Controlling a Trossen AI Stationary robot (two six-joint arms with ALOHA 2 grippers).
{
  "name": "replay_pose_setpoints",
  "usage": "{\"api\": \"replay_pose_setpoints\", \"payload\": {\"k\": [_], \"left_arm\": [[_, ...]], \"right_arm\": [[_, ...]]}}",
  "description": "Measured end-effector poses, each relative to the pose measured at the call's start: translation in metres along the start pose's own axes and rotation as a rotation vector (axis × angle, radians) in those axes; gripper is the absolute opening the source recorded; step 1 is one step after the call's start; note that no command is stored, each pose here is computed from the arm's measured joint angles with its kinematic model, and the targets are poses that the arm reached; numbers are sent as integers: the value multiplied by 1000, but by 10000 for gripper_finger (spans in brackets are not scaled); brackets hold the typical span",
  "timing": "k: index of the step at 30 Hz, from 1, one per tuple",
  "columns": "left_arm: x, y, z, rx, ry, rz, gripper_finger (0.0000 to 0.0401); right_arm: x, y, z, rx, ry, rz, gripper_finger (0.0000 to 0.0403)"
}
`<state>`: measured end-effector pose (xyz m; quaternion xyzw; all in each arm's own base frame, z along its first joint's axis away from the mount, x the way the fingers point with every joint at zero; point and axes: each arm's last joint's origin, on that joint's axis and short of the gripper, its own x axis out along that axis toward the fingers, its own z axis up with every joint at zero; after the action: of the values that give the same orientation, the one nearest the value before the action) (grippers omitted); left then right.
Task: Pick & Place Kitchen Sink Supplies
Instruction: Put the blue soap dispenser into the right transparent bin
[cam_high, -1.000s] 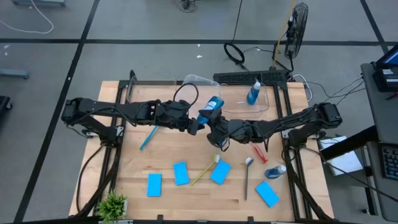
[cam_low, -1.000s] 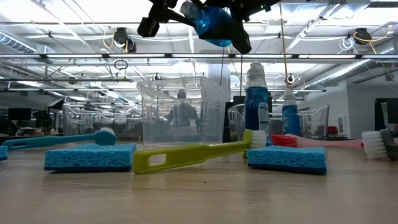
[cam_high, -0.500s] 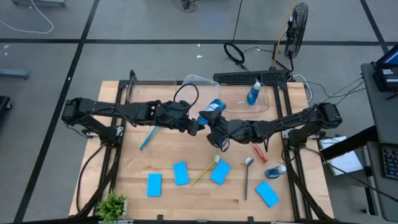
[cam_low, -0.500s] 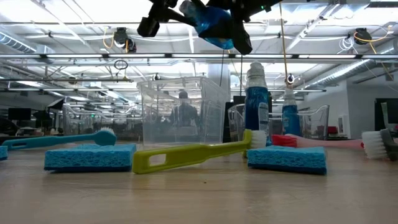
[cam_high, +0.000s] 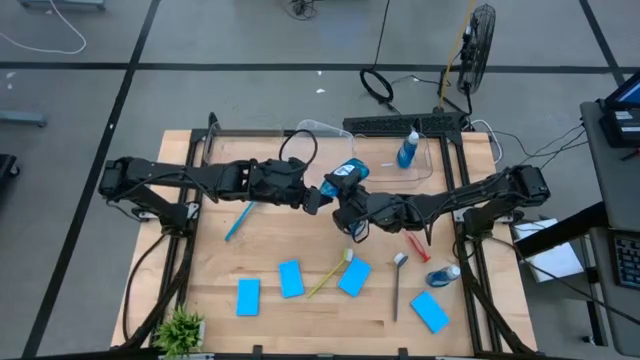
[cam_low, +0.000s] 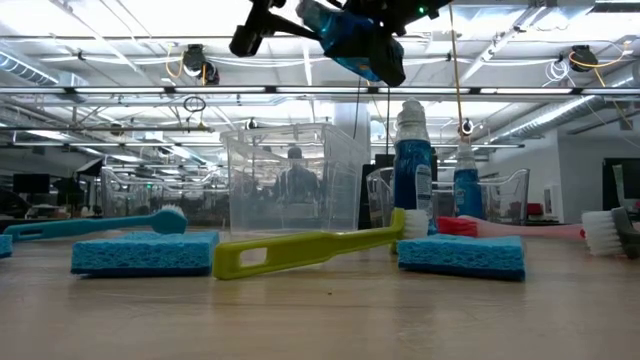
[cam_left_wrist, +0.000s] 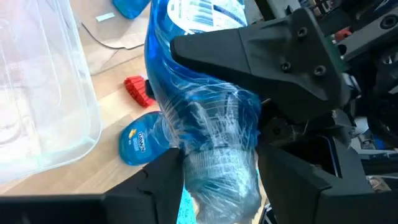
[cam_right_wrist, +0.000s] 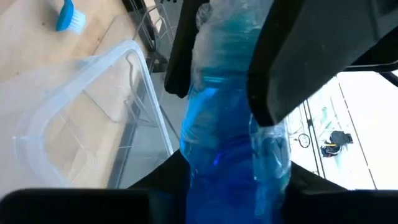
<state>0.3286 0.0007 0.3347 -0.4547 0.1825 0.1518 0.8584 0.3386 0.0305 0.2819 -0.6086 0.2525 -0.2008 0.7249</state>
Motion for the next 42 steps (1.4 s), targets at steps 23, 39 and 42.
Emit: {"api": "replay_pose_setpoints", "payload": {"k": [23, 39, 42], "left_arm": [[-15, -1, 16, 63, -68, -38, 210], [-67, -8, 35, 355, -196, -71, 214], [-71, -5, 33, 428, -174, -39, 204]], "right_arm": [[7, -8, -13, 93, 148, -69, 108], [12, -47, -53, 489, 245, -230, 108], [11, -58, -66, 644, 251, -283, 110]]}}
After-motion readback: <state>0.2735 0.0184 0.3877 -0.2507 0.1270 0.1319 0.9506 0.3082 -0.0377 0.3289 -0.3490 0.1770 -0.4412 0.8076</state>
